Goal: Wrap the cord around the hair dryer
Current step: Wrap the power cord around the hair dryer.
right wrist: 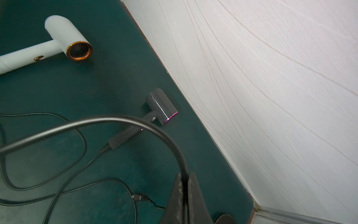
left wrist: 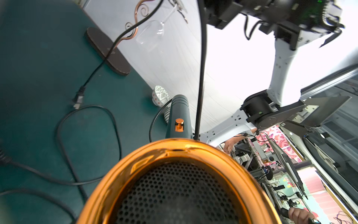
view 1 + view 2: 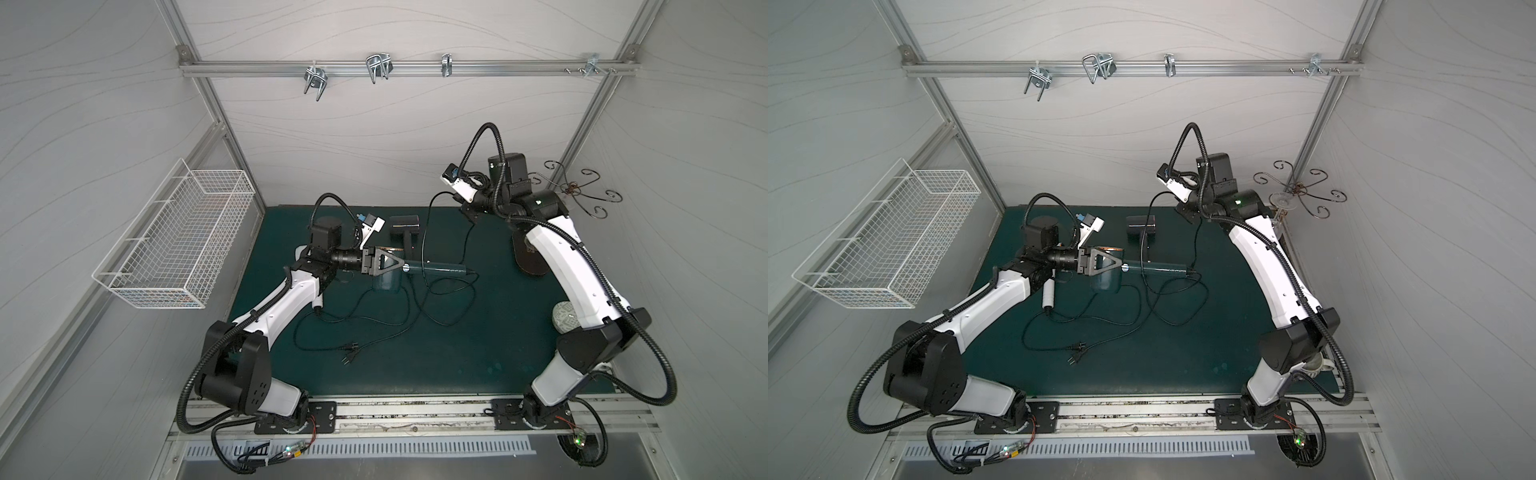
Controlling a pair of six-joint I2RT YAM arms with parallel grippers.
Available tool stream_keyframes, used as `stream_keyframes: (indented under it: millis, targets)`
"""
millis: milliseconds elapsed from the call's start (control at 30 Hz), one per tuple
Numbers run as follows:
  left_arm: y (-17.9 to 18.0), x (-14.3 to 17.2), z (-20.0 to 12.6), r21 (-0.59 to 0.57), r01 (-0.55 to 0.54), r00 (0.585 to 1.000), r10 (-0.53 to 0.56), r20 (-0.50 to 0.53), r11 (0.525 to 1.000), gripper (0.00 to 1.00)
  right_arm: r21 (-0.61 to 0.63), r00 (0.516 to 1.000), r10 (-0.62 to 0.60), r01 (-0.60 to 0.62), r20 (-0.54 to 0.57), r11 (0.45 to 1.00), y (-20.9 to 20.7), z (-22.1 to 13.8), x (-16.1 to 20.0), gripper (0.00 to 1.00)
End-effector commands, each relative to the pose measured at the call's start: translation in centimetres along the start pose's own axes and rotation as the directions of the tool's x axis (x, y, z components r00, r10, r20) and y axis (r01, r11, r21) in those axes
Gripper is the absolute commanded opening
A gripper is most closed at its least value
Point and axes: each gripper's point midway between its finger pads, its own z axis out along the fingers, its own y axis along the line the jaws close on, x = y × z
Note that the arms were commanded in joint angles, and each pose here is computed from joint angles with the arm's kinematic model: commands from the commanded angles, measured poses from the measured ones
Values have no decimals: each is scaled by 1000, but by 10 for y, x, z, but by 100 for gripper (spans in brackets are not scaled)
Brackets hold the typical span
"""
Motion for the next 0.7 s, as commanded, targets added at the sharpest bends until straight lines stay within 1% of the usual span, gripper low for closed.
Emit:
stream_keyframes:
  millis: [0, 133, 233, 333, 500, 600, 667]
  targets:
    - [-41, -24, 6, 127, -167, 986, 167, 12, 978, 0, -84, 996, 81, -77, 41, 993, -1, 9, 3, 0]
    - [-58, -40, 9, 156, -242, 970, 239, 36, 958, 0, -180, 967, 247, -232, 67, 956, -12, 16, 18, 0]
    - [-67, -52, 8, 162, -277, 961, 272, 55, 947, 0, -258, 929, 364, -337, 65, 906, -15, 21, 33, 0]
    - [-75, -66, 8, 172, -305, 952, 296, 79, 937, 0, -319, 892, 449, -414, 41, 852, -11, 25, 48, 0]
    - [-77, -85, 9, 182, -322, 945, 304, 118, 929, 0, -364, 848, 530, -499, -18, 786, 2, 31, 71, 0]
    - [-74, -101, 6, 178, -317, 943, 289, 163, 932, 0, -384, 828, 559, -531, -44, 755, 13, 31, 80, 0]
    - [-70, -113, 1, 182, -299, 944, 261, 202, 937, 0, -394, 815, 576, -549, -60, 737, 20, 31, 85, 0]
